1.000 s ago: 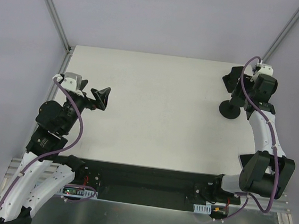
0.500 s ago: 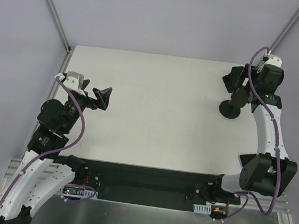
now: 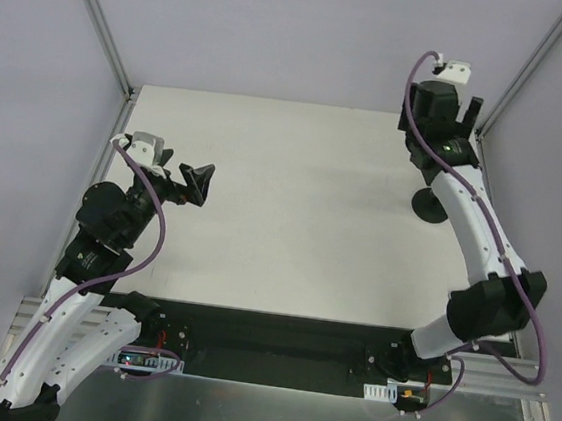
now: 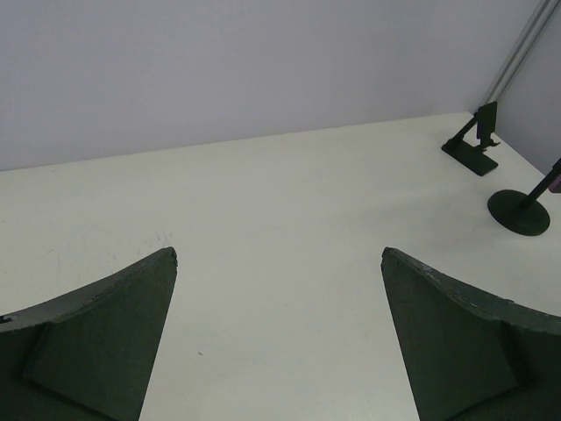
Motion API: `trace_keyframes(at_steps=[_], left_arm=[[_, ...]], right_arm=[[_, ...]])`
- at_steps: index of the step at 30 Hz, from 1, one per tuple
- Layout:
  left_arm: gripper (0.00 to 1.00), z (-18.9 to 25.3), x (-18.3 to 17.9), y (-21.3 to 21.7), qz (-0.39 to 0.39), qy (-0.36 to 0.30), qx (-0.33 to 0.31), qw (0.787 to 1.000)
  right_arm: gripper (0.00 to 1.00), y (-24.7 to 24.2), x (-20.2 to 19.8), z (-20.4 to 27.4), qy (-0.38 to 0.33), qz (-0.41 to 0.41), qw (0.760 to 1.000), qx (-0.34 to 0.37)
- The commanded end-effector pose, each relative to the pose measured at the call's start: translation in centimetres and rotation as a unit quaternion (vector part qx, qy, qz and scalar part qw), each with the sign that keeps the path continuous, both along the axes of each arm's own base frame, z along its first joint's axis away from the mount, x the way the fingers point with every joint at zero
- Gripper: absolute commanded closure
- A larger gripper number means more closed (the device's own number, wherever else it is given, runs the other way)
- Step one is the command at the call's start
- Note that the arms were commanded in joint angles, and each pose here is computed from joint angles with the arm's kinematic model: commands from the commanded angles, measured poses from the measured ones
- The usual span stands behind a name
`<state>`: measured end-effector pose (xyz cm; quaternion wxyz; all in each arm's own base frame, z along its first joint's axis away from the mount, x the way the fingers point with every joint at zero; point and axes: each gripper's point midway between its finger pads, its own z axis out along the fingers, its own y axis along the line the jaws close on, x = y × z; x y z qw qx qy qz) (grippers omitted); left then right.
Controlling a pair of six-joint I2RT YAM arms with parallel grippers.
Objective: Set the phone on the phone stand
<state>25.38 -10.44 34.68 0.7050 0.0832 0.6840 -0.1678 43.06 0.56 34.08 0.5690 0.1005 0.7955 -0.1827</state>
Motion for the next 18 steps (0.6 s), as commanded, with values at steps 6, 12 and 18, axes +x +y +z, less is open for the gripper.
trace_keyframes(at_steps=[6, 12, 18], left_arm=[[0.01, 1.0, 0.2, -0.7, -0.012, -0.013, -0.01, 1.0], [0.01, 0.9, 0.2, -0.6, -0.01, -0.013, -0.007, 1.0], [0.01, 0.7, 0.6, -0.9, -0.018, -0.004, -0.009, 1.0]], right_arm=[[0.03, 3.8, 10.1, -7.7, 0.07, -0.135, 0.985, -0.086], [0.03, 3.3, 14.9, -11.9, 0.056, -0.204, 0.968, -0.131], [0.03, 0.5, 16.4, -15.8, 0.062, -0.249, 0.949, -0.184]])
